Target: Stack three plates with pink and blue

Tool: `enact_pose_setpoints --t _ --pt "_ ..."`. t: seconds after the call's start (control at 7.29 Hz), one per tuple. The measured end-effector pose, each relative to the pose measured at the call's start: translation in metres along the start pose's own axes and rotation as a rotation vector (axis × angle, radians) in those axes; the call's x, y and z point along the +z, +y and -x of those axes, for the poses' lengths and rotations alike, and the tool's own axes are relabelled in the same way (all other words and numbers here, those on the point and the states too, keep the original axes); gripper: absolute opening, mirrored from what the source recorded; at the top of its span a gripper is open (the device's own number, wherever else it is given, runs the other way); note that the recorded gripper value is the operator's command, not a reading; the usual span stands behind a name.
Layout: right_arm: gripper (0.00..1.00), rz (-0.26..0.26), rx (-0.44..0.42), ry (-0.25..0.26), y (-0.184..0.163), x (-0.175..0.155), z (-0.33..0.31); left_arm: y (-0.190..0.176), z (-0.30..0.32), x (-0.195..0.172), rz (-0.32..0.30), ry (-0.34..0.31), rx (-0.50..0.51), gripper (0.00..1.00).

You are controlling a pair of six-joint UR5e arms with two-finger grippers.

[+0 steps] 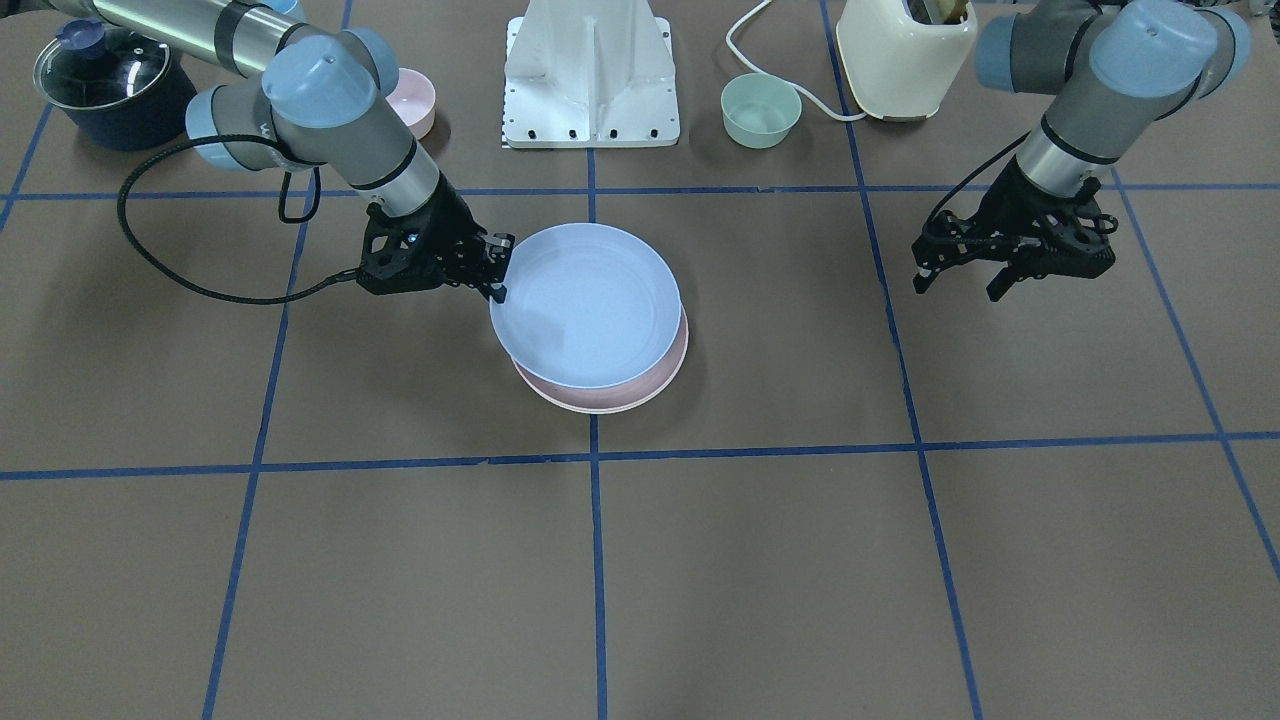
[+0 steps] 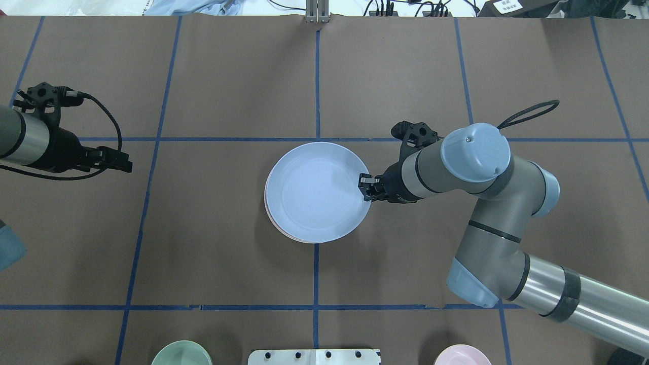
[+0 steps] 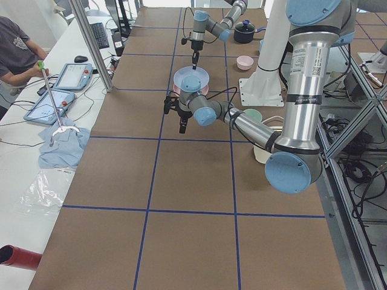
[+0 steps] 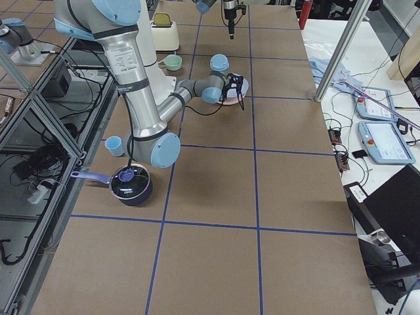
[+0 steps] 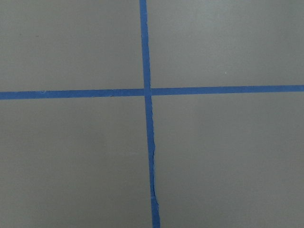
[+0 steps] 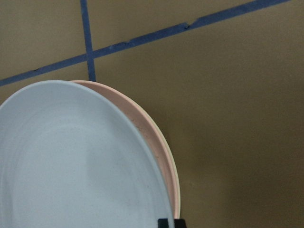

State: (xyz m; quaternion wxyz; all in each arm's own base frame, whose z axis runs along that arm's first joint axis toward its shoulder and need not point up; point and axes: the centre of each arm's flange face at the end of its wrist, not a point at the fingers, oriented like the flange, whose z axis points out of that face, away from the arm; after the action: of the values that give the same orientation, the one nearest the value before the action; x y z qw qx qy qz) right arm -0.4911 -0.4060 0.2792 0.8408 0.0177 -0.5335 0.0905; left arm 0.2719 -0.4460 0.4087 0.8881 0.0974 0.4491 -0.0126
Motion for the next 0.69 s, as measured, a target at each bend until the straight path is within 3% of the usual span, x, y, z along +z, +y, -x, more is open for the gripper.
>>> enact_pose_setpoints --t 0.14,0.27,0.69 --pt "0.25 0.001 -0.004 0.003 0.004 0.007 0.005 0.0 0.002 0.0 0.0 -0.004 -0.002 1.0" --pt "0.99 0.001 -0.005 0.005 0.004 0.01 0.008 0.001 0.005 0.001 0.0 -0.008 -0.005 1.0" --pt "1.0 -0.014 0.001 0.011 -0.018 -0.001 0.004 0.004 0.014 0.004 0.007 -0.023 -0.012 1.0"
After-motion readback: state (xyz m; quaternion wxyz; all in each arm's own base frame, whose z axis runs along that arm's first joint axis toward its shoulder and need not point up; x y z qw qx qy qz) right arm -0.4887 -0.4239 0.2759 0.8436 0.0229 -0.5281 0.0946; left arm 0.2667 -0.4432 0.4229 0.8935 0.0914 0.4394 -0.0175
